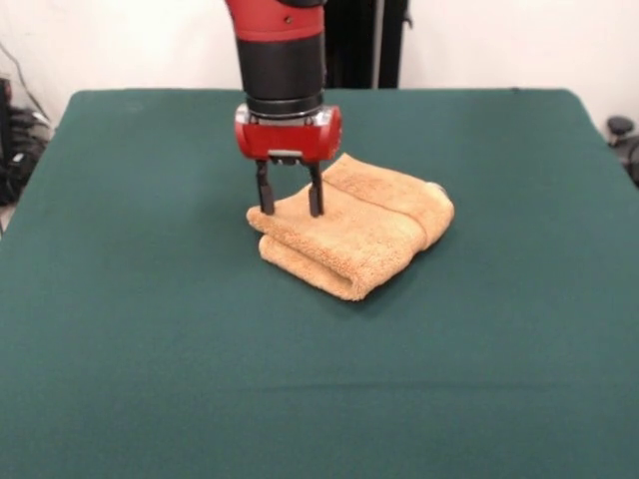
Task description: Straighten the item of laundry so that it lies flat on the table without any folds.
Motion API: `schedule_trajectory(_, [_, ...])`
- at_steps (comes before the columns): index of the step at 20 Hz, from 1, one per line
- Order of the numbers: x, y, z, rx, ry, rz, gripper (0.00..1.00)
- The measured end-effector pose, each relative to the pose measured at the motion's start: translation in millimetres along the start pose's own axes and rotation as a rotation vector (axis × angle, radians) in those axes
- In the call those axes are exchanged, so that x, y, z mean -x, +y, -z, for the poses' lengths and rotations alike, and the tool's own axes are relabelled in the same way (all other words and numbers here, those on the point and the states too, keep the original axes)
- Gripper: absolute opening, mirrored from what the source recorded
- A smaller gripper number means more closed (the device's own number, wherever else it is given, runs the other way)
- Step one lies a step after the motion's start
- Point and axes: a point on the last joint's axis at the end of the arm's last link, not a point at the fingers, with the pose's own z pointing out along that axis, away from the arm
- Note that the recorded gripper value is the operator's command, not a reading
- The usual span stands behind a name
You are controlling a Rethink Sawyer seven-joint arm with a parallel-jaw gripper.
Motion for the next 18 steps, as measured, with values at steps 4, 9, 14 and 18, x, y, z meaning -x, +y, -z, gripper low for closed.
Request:
schedule_trajectory(4, [9.5,1.6,11.7,0.013,0.0,0.004,1.0])
schedule_trajectory(9, [14.1,1.8,20.8,0.013,0.007,0.009,1.0])
schedule_trajectory(14, [13.3,2.0,20.4,0.014,0.012,0.009,1.0])
schedule_trajectory(18, [10.4,2.3,15.8,0.016,0.02,0.009,1.0])
